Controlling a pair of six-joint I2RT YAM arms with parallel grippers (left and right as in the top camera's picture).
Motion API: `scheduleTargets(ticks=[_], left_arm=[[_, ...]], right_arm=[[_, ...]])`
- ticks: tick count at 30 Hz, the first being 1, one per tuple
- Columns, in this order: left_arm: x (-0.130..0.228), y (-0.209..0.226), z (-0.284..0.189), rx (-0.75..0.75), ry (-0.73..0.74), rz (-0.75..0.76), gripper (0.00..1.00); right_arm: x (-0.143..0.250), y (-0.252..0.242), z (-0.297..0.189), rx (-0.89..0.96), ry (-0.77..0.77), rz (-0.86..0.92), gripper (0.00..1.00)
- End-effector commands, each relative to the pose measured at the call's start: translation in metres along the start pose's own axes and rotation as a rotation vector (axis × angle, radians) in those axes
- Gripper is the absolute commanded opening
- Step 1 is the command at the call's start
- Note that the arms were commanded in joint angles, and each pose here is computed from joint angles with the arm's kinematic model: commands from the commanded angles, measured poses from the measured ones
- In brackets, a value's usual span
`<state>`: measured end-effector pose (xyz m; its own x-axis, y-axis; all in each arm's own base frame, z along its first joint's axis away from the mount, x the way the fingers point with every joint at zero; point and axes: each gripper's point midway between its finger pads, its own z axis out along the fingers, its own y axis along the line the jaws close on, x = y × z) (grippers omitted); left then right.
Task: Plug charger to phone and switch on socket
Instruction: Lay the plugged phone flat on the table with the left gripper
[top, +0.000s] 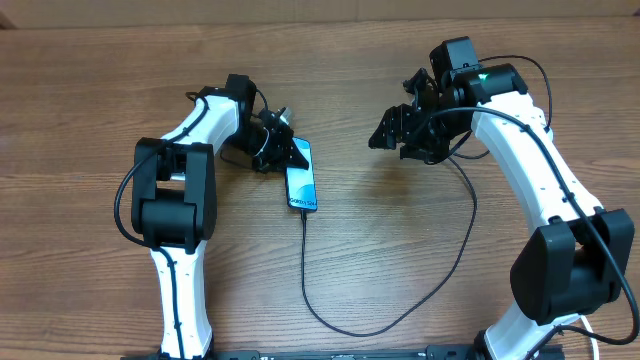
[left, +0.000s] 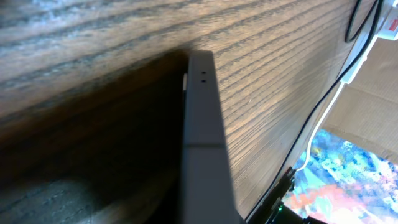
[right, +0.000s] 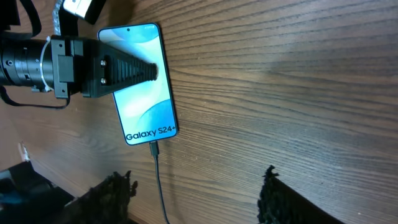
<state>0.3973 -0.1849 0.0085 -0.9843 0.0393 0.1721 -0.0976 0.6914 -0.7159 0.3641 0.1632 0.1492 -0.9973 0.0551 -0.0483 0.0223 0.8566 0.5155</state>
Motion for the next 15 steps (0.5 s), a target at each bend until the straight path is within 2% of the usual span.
scheduleTargets(ticks=[1,15], left_arm=[[0.0054,0.0185,0.0038,-0.081,0.007,-0.076,0.11],[0.0051,0.0184,0.0038,-0.081,0.006,-0.074,0.20]], right_arm=[[-0.0046,0.0025,-0.0010,0.006,-0.013,-0.019,0.69],[-0.0045,0.0025,-0.0010,0.006,-0.013,-0.019,0.72]])
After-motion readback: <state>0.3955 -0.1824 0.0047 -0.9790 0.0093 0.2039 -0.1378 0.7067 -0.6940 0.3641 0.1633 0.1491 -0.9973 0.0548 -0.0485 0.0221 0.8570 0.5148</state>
